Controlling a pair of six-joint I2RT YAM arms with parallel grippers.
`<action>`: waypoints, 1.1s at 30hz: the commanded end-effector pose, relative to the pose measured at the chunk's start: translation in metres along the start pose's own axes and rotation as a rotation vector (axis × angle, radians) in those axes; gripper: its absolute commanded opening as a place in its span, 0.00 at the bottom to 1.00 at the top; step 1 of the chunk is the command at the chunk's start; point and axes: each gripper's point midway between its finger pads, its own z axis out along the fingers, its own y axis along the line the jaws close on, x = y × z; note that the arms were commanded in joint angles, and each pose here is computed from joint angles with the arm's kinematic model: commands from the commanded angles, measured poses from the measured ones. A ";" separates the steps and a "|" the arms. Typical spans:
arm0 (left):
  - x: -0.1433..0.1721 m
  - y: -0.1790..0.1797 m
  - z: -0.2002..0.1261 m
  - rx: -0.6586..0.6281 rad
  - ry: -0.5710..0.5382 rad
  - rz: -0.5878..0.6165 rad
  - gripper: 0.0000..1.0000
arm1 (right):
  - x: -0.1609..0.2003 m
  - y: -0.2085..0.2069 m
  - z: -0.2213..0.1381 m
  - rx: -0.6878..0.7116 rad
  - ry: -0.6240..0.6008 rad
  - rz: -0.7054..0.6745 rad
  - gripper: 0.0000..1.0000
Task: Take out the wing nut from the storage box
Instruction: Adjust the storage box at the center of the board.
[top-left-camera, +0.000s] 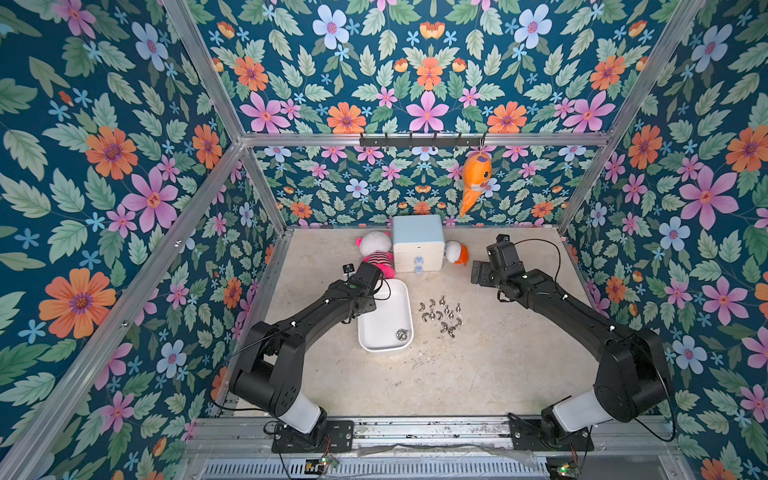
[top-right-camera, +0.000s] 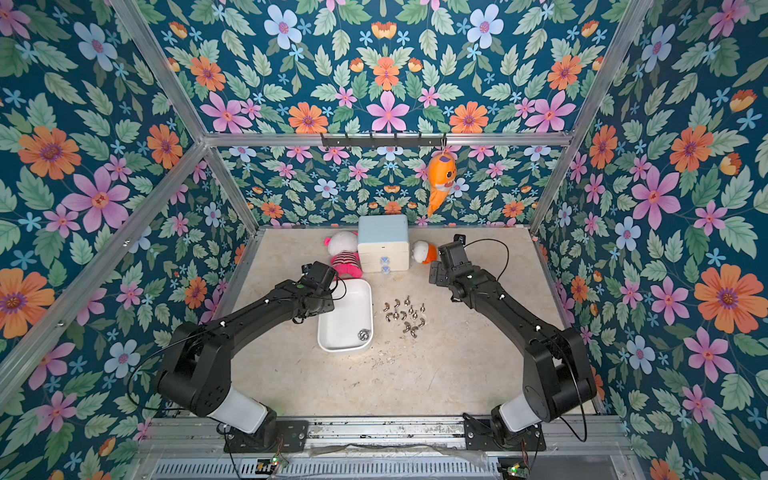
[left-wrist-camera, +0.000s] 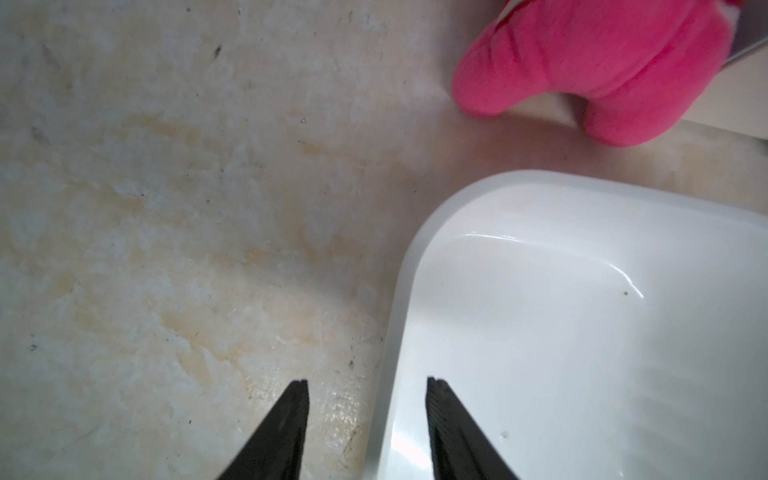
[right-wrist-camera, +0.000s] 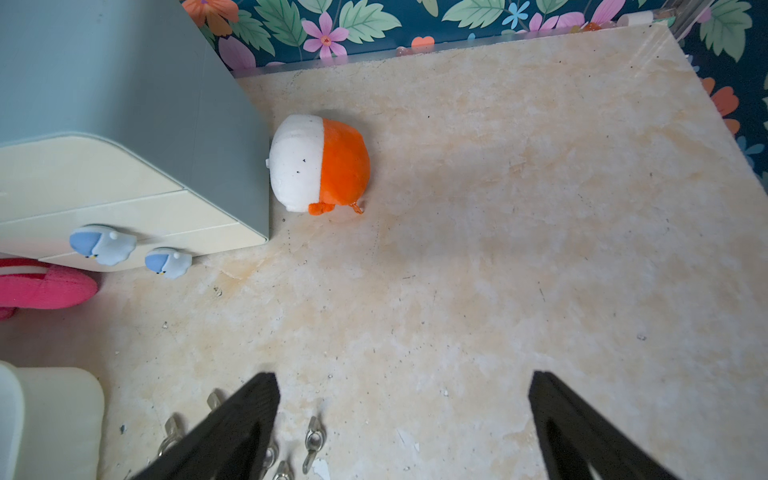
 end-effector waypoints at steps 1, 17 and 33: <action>0.005 -0.009 0.007 0.045 0.026 0.005 0.47 | -0.005 0.002 0.000 -0.005 -0.012 0.004 0.99; 0.010 0.009 0.021 0.043 0.063 -0.088 0.12 | -0.005 0.001 -0.001 -0.002 -0.017 0.003 0.99; -0.010 0.036 0.008 0.063 -0.009 -0.436 0.00 | -0.001 0.001 0.000 -0.006 -0.011 0.008 0.99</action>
